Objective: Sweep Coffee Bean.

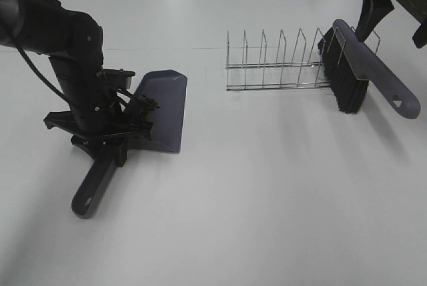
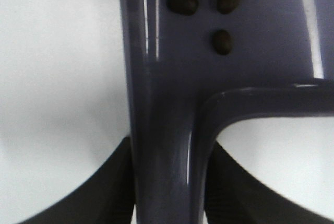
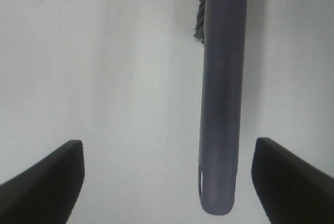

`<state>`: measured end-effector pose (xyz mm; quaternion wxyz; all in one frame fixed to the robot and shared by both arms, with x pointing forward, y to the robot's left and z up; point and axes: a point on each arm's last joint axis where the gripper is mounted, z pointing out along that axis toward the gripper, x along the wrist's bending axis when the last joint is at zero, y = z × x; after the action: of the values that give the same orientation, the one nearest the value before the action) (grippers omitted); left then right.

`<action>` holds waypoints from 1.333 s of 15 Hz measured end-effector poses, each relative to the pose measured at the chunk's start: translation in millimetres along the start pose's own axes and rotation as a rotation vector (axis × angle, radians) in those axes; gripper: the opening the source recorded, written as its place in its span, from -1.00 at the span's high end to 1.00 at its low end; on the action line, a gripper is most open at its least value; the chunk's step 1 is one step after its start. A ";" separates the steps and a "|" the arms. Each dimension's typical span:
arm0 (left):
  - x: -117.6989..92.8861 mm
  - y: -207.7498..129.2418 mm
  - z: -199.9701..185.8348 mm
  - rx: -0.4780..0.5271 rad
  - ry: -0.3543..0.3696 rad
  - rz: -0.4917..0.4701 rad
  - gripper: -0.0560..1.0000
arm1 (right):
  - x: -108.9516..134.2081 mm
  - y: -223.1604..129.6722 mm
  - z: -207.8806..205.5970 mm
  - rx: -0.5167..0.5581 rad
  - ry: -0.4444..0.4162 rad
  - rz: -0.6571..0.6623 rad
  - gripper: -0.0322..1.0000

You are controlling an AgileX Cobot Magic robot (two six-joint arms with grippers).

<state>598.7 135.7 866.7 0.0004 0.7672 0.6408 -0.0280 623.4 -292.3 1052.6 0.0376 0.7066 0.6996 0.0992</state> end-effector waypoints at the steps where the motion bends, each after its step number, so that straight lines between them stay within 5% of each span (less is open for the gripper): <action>1: -0.5 0.1 -0.2 0.000 -0.005 -0.004 0.27 | 0.3 -3.8 -3.0 -0.001 0.001 0.000 -0.56; 6: -6.2 1.2 -3.5 -0.012 -0.058 -0.042 -0.28 | 2.1 -12.8 -25.3 -0.051 0.002 -0.004 -0.56; 11: 1.8 -6.0 -17.7 0.036 0.023 -0.017 -0.33 | 3.1 -16.7 -39.0 -0.086 0.001 -0.007 -0.56; 16: 6.8 -10.1 -64.5 -0.061 0.048 0.008 -0.34 | 5.3 -24.2 -58.8 -0.135 0.009 -0.010 -0.56; 18: 24.8 -8.6 -93.8 -0.129 0.032 -0.023 -0.34 | 7.2 -35.0 -71.2 -0.161 0.020 -0.009 -0.56; 20: 64.7 -4.3 -125.9 -0.196 0.030 -0.086 -0.34 | 7.4 -55.1 -76.4 -0.154 0.020 -0.008 -0.56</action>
<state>611.3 204.7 989.8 0.0646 0.7355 0.6728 0.0464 554.7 -290.5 1117.4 0.0853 0.6978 0.6932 0.1593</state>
